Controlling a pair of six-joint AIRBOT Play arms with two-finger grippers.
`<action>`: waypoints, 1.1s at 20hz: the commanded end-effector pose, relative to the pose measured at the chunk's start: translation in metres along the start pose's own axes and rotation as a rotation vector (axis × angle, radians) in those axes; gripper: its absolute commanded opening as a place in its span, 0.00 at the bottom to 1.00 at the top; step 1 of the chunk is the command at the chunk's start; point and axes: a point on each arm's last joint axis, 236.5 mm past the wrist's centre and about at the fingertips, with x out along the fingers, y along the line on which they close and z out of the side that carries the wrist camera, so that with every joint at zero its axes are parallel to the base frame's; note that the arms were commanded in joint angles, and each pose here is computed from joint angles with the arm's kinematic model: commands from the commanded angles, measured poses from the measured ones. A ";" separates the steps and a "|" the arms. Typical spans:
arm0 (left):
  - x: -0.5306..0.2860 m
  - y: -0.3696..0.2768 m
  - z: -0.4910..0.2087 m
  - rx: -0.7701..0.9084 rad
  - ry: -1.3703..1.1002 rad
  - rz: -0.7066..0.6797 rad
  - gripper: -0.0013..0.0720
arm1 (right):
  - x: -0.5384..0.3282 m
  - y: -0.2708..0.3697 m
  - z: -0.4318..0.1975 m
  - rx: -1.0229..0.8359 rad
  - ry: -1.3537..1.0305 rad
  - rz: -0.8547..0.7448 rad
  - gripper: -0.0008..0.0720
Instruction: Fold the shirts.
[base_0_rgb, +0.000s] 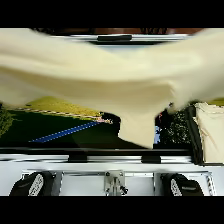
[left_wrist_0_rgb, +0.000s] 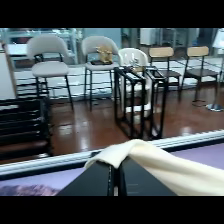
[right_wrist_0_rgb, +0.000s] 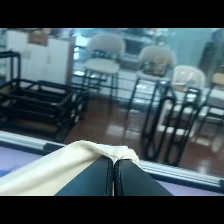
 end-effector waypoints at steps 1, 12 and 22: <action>-0.032 0.003 -0.020 0.023 0.090 0.107 0.06 | -0.034 -0.009 0.000 -0.011 0.023 -0.073 0.09; 0.063 0.073 -0.325 -0.372 0.891 -0.005 0.06 | 0.129 0.000 -0.321 0.185 1.020 0.121 0.09; 0.230 0.144 -0.514 -0.736 0.908 0.022 0.06 | 0.315 0.040 -0.483 0.521 0.810 0.085 0.09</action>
